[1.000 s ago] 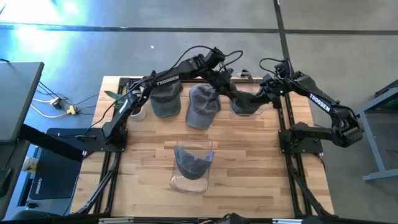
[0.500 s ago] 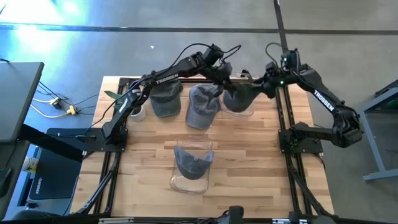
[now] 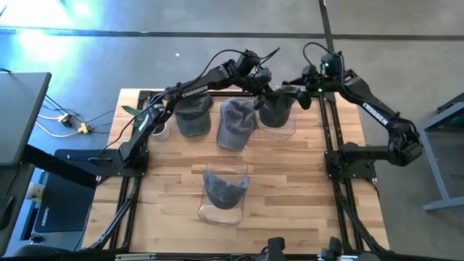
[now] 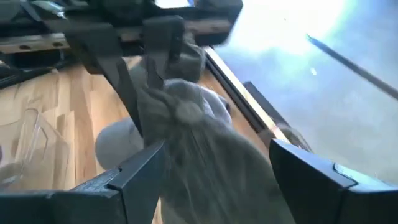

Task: Pick & Place hat
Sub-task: Put the bottom black cap into the top transparent bin

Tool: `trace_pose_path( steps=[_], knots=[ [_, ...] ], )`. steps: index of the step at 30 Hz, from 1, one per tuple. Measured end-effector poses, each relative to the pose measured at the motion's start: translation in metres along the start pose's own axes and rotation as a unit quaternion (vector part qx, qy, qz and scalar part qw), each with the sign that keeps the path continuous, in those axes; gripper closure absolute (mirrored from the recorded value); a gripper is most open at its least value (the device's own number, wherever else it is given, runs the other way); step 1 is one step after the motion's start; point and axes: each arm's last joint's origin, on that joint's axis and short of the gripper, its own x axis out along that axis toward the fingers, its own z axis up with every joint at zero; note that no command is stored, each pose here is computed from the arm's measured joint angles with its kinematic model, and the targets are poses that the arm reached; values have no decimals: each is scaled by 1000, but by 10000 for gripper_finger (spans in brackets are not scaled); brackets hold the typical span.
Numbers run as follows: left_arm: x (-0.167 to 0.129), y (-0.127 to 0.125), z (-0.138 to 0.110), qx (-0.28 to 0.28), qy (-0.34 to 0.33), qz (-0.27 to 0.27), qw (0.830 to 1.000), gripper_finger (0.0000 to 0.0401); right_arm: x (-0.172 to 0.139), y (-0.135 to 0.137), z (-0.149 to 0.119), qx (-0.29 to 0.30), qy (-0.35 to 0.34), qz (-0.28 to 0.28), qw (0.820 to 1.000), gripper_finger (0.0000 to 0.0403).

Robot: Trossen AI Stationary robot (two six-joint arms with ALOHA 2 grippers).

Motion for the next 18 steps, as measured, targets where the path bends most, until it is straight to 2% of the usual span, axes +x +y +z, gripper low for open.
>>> trace_pose_path(
  steps=[6,9,13,18],
  knots=[
    [5,-8,1,22,0,3,1000,373,23,1,0,-101,11,24,995,131],
    [7,-9,0,22,4,12,1000,373,25,3,-6,-93,28,53,994,151],
    [6,-7,2,27,0,29,999,373,24,7,-11,-69,41,98,992,215],
    [5,-4,1,25,4,50,998,373,23,9,-16,-41,57,120,990,307]
  ],
)
